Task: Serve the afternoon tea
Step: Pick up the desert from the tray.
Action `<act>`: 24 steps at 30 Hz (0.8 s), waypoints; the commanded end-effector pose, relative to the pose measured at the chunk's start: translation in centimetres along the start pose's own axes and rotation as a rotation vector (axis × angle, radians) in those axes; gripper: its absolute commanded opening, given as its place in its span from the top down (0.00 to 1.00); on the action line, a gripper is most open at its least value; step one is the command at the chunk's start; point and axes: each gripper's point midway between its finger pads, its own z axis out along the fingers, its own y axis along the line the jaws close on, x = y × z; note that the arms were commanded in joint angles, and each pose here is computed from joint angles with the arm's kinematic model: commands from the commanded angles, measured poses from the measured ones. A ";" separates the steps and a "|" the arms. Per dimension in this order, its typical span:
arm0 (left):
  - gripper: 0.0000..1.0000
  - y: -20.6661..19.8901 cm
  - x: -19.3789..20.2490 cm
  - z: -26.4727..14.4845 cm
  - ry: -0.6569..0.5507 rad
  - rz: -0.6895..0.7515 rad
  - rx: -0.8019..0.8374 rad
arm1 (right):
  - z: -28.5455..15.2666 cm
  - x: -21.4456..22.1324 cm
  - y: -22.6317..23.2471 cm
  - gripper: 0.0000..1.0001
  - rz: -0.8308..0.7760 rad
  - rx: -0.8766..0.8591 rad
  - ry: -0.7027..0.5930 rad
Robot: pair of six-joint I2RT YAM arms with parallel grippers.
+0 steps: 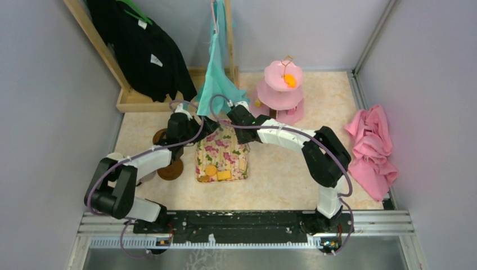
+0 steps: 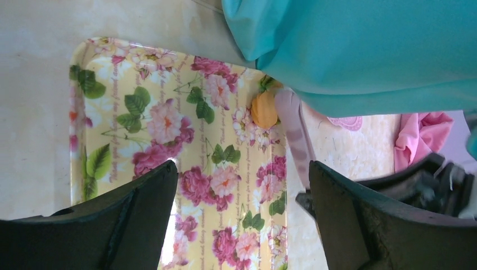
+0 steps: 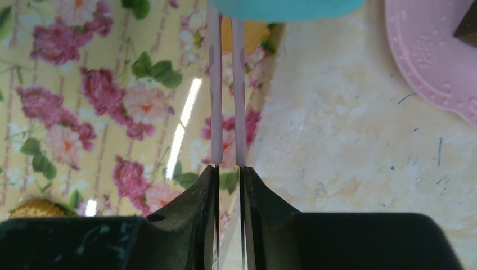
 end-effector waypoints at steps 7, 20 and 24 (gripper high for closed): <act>0.10 0.3 -0.7 -2.6 -0.091 -0.002 0.015 | 1.2 -3.7 -2.4 0.81 0.018 0.044 -0.051; 0.12 3.0 0.9 -4.3 -0.098 -0.021 -0.049 | 2.3 -3.1 -3.4 0.81 -0.015 0.083 -0.016; 0.13 3.6 1.2 -4.6 -0.101 -0.026 -0.076 | 2.6 -2.6 -3.6 0.81 -0.031 0.089 0.002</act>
